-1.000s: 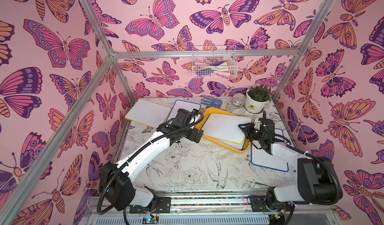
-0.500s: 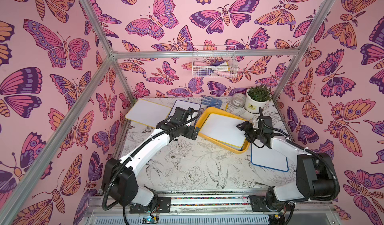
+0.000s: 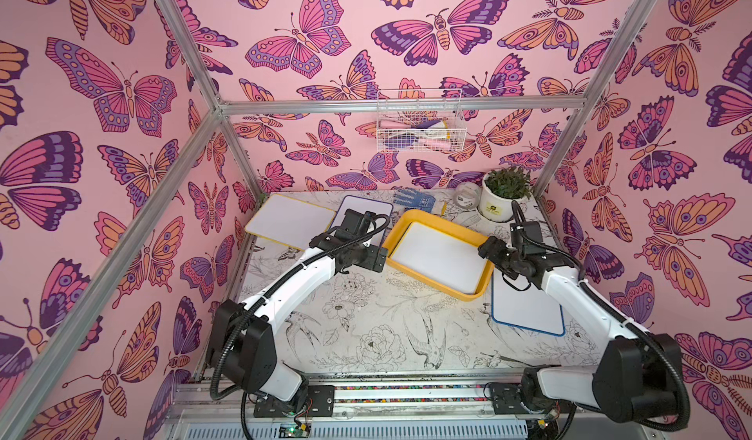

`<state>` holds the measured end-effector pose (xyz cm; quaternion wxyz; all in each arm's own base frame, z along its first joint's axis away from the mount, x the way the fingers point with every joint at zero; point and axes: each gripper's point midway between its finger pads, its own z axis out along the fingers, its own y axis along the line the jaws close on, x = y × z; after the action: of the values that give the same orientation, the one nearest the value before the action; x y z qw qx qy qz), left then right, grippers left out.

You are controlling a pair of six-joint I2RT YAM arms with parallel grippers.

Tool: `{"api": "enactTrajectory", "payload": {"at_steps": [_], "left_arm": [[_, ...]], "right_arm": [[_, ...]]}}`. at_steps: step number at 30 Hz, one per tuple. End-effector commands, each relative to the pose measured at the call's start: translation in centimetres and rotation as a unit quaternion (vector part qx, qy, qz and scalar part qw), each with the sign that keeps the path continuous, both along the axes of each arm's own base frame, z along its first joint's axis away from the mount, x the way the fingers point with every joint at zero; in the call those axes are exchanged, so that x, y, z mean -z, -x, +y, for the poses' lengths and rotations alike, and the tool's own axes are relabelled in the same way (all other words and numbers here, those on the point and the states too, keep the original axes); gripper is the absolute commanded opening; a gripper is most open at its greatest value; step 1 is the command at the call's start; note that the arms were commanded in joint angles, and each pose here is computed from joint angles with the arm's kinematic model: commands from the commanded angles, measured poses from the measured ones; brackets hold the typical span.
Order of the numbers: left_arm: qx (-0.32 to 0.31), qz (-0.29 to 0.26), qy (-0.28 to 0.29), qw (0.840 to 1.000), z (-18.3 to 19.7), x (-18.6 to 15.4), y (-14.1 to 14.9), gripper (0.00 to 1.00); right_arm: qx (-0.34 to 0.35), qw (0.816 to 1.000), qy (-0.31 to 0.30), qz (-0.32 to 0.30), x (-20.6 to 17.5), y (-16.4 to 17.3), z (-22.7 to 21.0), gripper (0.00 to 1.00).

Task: Put the whiteboard into the storage box
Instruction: Place the whiteboard in the storage box, then move the whiteboard to the center of the board.

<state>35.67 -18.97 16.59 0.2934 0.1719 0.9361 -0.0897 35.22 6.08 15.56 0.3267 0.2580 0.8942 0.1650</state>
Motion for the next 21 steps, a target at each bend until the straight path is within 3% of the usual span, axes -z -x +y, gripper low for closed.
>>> {"api": "enactTrajectory", "payload": {"at_steps": [1,8,14,21], "left_arm": [[-0.047,0.023,0.005,0.999,1.6,0.9,-1.0,1.00],[-0.121,0.100,0.059,0.986,3.3,5.0,-4.0,0.98],[-0.165,0.116,0.060,0.978,4.7,6.8,-6.8,0.96],[-0.202,0.144,0.070,0.966,4.7,9.6,-9.2,0.95]], "right_arm": [[-0.005,0.997,0.059,-0.053,-2.1,0.6,0.3,0.85],[-0.090,0.983,0.073,-0.143,-4.2,1.8,6.6,0.85],[-0.166,0.971,0.082,-0.153,-3.3,3.3,11.3,0.85],[-0.201,0.965,0.074,-0.148,-2.2,4.3,12.7,0.85]]}}
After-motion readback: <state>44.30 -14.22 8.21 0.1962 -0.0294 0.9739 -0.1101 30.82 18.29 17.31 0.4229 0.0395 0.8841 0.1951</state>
